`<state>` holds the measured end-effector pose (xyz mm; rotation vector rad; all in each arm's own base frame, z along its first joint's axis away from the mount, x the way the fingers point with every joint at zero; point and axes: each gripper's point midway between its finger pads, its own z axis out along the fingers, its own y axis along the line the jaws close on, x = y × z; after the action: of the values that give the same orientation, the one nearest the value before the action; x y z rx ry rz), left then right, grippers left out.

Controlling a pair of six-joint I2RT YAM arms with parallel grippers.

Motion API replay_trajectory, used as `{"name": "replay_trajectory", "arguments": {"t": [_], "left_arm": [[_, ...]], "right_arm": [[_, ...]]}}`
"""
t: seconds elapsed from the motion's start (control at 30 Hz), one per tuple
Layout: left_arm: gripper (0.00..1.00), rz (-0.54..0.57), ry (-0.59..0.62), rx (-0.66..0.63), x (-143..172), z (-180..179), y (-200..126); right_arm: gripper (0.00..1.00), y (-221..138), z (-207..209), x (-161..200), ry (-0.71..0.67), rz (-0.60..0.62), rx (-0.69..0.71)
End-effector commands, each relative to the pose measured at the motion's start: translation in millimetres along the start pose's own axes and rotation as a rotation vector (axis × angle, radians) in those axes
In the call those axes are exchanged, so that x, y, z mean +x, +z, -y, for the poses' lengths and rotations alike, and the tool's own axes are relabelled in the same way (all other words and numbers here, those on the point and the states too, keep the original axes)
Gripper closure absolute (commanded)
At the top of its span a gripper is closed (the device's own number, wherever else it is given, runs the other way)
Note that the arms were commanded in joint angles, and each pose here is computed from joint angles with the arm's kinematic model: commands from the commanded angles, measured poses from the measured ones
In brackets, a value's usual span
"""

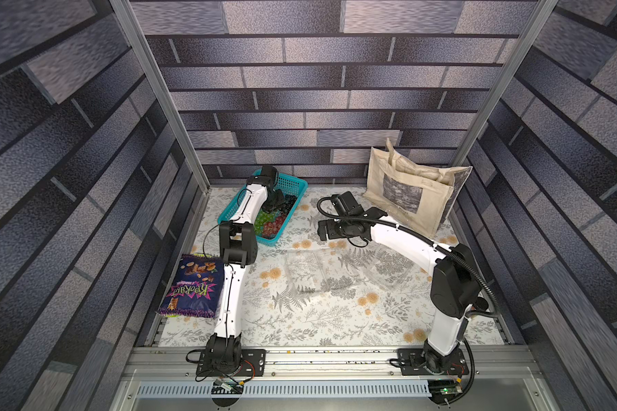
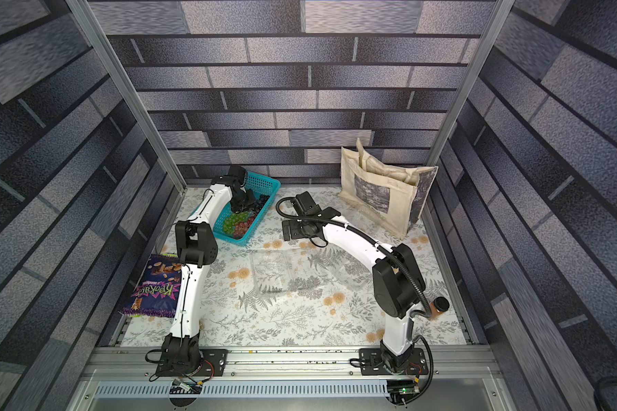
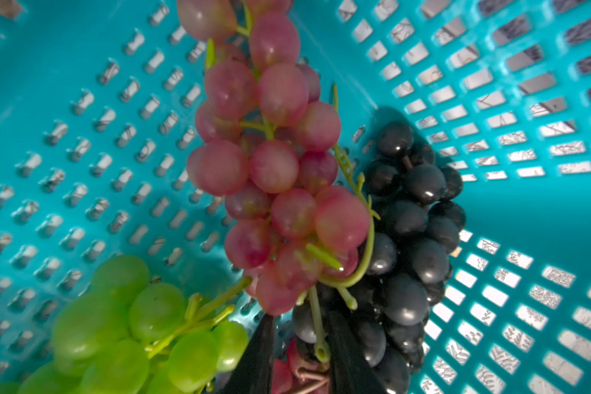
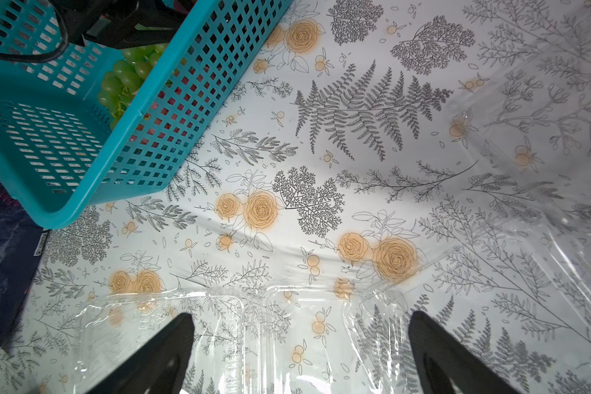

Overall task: Pack grapes into containers
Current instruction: Pick up the grape from the basket.

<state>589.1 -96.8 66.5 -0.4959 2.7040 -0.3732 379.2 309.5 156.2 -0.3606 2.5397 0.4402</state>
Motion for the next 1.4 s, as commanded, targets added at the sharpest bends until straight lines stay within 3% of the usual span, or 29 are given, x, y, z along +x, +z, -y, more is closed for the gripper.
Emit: {"name": "replay_trajectory", "arguments": {"t": [0.0,0.53,0.63,0.73,1.0,1.37], "left_arm": [[0.72,-0.007,-0.020,0.007,-2,-2,1],[0.74,0.013,-0.025,0.065,-8,13,-8],[0.80,0.012,-0.034,0.083,-8,17,-8],[0.77,0.024,-0.031,0.078,-11,17,-7],[0.82,0.021,-0.044,0.084,-10,18,1],[0.75,0.017,-0.035,0.066,-9,14,8]], "right_arm": [[0.00,-3,-4,-1,0.014,0.009,-0.017],[0.00,2,-3,3,0.021,-0.004,-0.015],[0.00,1,-2,2,0.021,-0.001,-0.014],[0.00,0,-3,2,0.019,0.000,-0.015],[0.00,1,-2,3,0.015,-0.004,-0.011],[0.00,1,-1,4,0.016,-0.006,-0.005]]}}
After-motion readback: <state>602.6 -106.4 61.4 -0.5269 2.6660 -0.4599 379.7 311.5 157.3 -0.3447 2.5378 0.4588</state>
